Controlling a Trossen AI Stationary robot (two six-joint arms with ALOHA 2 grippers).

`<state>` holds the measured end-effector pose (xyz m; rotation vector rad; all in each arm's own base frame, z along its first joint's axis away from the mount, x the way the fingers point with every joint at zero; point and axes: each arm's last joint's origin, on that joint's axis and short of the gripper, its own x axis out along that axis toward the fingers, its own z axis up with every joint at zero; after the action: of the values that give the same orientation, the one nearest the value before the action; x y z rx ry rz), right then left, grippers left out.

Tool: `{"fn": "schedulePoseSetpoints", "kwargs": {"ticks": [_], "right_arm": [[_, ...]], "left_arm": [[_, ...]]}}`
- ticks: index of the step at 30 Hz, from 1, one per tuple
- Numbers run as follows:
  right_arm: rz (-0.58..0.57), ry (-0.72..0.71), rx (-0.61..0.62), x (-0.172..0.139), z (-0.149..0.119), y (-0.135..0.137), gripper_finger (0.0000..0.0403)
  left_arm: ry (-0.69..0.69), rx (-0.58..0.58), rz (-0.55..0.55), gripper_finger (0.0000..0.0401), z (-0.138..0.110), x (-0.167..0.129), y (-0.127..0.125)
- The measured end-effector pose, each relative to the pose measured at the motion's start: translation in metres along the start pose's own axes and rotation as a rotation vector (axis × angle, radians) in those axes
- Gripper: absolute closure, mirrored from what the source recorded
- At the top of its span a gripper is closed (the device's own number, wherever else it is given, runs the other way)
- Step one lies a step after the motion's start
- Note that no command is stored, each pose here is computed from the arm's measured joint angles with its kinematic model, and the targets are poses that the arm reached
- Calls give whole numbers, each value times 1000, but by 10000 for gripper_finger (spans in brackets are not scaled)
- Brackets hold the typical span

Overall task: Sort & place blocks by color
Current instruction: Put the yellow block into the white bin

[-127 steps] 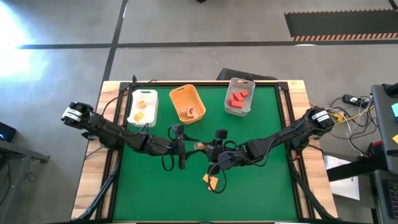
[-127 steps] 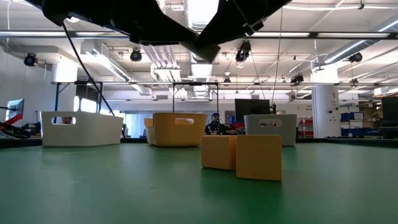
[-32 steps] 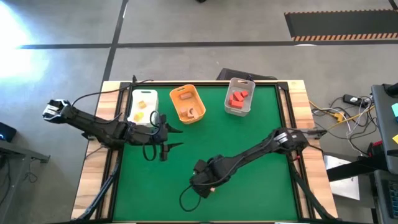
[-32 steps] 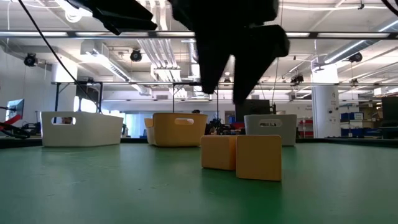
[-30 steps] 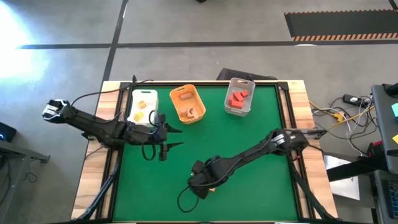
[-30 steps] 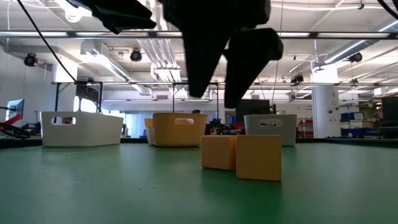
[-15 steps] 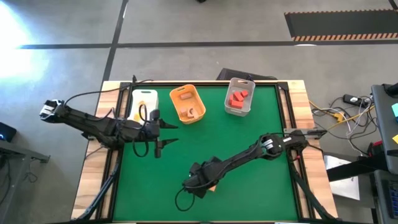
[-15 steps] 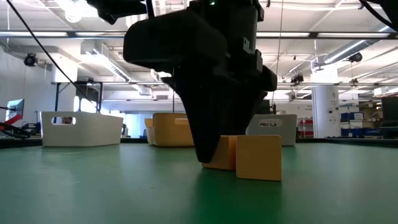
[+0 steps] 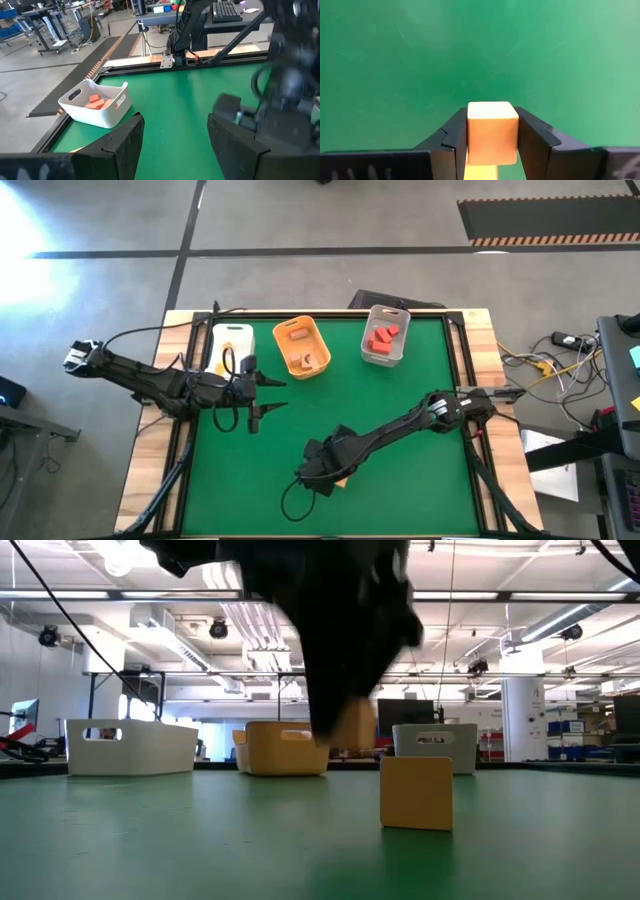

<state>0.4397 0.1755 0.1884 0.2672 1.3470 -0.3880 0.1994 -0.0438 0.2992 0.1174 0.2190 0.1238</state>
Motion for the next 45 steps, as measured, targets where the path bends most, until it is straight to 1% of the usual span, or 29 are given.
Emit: {"fn": "schedulePoseSetpoints", "kwargs": {"ticks": [4,7,12,15,20,25,28,30,33,35,38,40,42,45], "right_arm": [[-25,-140,-41,-36,3,-8,287],[-69,-231,-72,-56,2,-15,287],[-108,-336,-100,-78,-5,-28,287],[-79,-406,-105,-83,-12,-37,287],[78,-612,-95,-81,-20,-54,287],[249,-836,-49,-61,-32,-77,287],[413,-987,4,-49,-39,-91,287],[546,-1088,38,-41,-43,-101,287],[768,-1201,96,-32,-47,-116,287],[873,-1258,130,-26,-49,-124,287],[938,-1278,147,-19,-50,-130,287],[950,-1265,147,-16,-49,-132,287],[955,-1264,147,-14,-49,-132,287],[956,-1265,147,-15,-49,-131,287]], "left_arm": [[-2,-4,0,198,0,0,0],[9,-4,-1,198,-1,2,-1],[14,4,-8,198,-3,6,-4],[10,5,-11,198,-3,7,-6],[-5,25,-28,198,-2,11,-12],[-7,74,-59,198,-4,14,-21],[-13,121,-92,198,-5,14,-29],[-30,164,-118,198,-4,14,-37],[-71,247,-160,198,-5,17,-51],[-123,290,-170,198,-3,22,-60],[-173,360,-159,198,-6,34,-70],[-193,400,-146,198,-8,42,-75],[-210,418,-111,198,-10,48,-78],[-198,446,-83,198,-16,56,-82]]}}
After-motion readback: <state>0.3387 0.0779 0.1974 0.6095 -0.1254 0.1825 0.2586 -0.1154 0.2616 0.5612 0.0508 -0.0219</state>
